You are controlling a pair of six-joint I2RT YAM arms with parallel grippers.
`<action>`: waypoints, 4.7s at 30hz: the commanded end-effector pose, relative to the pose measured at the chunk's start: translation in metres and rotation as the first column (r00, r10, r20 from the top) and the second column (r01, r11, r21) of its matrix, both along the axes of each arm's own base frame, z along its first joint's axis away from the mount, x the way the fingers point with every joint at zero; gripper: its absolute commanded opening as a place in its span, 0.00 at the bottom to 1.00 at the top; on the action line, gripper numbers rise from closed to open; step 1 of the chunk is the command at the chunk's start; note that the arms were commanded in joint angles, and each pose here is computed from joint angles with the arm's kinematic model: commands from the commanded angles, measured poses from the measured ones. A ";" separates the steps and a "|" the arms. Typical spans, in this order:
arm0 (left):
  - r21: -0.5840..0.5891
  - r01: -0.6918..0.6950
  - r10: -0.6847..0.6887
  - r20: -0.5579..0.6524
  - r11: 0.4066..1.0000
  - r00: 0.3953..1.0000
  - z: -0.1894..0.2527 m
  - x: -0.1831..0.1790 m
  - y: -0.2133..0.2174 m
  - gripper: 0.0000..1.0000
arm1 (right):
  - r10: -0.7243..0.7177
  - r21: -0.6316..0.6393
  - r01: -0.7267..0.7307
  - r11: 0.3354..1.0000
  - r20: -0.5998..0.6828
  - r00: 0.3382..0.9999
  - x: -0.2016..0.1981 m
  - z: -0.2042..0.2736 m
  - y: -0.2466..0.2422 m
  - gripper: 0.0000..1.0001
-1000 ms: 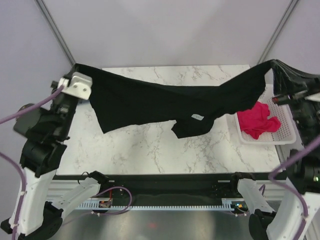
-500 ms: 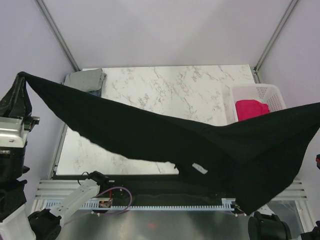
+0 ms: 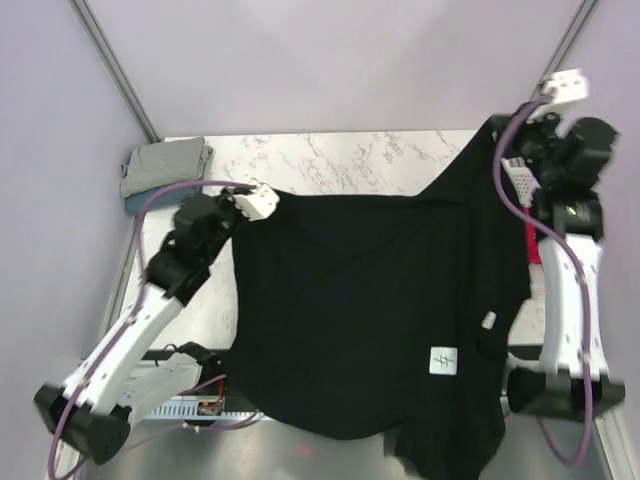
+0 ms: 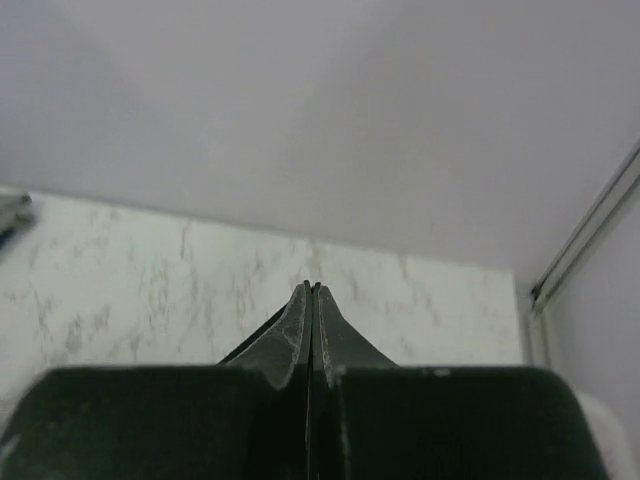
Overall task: Fold and stack the t-shirts
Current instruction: Flatten the tshirt out, then fold the tshirt
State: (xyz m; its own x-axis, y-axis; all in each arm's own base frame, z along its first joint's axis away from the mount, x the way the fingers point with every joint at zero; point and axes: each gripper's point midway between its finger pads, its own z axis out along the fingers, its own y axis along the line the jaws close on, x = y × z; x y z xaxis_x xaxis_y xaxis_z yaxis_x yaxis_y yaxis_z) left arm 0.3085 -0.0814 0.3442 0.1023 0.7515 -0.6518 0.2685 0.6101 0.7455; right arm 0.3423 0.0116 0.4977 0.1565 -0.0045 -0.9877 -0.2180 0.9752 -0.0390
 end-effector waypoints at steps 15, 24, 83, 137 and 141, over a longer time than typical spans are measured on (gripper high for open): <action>0.124 -0.187 0.218 -0.322 0.975 0.922 -0.208 0.224 0.037 0.02 | 0.021 -0.054 -0.057 0.997 -0.514 0.857 0.266 -0.308 0.027 0.00; 0.108 -0.289 0.308 -0.328 0.951 0.893 -0.249 0.292 0.052 0.02 | -0.050 -0.046 0.032 0.998 -0.508 0.860 0.343 -0.344 0.015 0.00; -0.020 -0.178 0.138 -0.546 0.984 0.827 -0.197 0.174 0.053 0.02 | 0.155 0.142 -0.098 0.985 -0.488 0.859 0.155 -0.222 0.069 0.00; -0.042 -0.250 0.148 -0.707 0.967 0.691 -0.276 0.104 0.095 0.03 | 0.187 0.171 -0.091 0.981 -0.715 0.674 0.039 -0.345 0.051 0.04; -0.041 -0.271 0.168 -0.694 0.962 0.700 -0.270 0.103 0.098 0.36 | 0.157 0.147 -0.073 0.986 -0.723 0.672 0.042 -0.345 0.046 0.45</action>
